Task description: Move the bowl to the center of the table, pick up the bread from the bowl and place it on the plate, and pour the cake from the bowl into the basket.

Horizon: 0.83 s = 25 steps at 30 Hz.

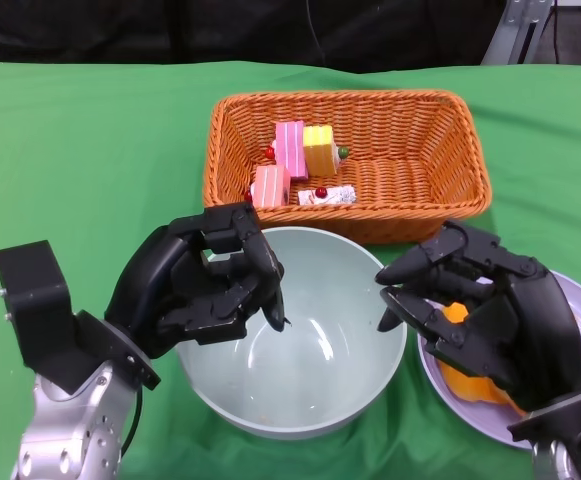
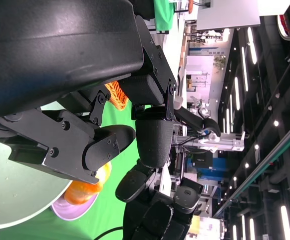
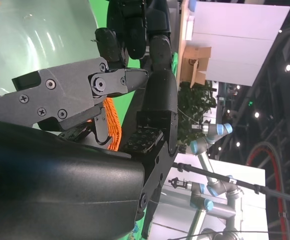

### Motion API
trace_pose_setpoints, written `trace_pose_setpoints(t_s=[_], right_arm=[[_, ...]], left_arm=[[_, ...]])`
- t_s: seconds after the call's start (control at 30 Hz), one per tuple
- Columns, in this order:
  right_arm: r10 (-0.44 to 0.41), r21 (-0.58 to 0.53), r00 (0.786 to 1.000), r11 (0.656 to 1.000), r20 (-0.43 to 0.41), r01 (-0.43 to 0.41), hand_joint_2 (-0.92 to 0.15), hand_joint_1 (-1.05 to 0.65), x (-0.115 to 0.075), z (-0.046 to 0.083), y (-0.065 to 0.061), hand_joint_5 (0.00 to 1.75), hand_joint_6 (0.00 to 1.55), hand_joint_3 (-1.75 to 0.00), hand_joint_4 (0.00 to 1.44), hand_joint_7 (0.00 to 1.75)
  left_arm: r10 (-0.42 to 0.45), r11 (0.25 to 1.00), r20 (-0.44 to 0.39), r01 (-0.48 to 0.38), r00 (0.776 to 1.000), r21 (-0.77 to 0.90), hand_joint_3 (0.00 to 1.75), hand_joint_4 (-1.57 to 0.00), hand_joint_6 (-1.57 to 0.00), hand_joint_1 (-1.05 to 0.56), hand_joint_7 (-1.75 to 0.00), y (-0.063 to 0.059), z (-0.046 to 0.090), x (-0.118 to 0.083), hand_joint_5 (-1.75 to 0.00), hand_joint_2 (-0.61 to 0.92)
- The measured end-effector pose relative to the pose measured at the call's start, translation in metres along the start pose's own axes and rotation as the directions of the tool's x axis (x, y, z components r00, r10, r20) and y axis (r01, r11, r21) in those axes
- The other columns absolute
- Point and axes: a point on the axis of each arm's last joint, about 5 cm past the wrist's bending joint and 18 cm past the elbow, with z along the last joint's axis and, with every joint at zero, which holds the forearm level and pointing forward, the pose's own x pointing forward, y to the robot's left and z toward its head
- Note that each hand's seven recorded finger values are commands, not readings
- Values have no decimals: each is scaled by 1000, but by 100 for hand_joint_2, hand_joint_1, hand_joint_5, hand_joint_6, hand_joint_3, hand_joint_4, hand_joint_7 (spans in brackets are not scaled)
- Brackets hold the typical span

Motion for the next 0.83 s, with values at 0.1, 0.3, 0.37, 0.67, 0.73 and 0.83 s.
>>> trace_pose_setpoints(t_s=[0.1,0.3,0.37,0.67,0.73,0.83], right_arm=[[1,1,1000,1000,0,-1,-92,-26,0,0,0,138,76,-15,80,100],[7,6,1000,1000,-3,-7,-92,-25,0,-1,0,138,75,-15,80,101],[8,6,1000,1000,-4,-8,-92,-25,0,-1,0,139,75,-15,79,101],[5,2,1000,1000,0,-5,-92,-25,-1,-3,-1,139,74,-16,78,101],[4,3,1000,1000,-1,-4,-92,-22,-1,-4,-1,139,74,-17,79,101],[4,6,1000,1000,0,-4,-91,-14,-1,-5,-1,140,74,-26,78,101]], left_arm=[[5,1000,0,-5,1000,-2,91,-82,-81,-8,-131,1,0,-1,-155,64],[11,1000,-8,-11,1000,-5,90,-83,-82,-9,-130,2,-2,-2,-154,65],[10,1000,-6,-10,1000,-5,89,-82,-82,-9,-130,2,-2,-2,-154,66],[12,1000,-18,-12,1000,6,87,-81,-81,-9,-129,3,-3,-3,-154,67],[13,1000,-16,-13,1000,5,87,-81,-81,-9,-129,3,-3,-3,-154,67],[14,1000,-16,-14,1000,2,86,-80,-81,-9,-128,3,-3,-3,-154,67]])
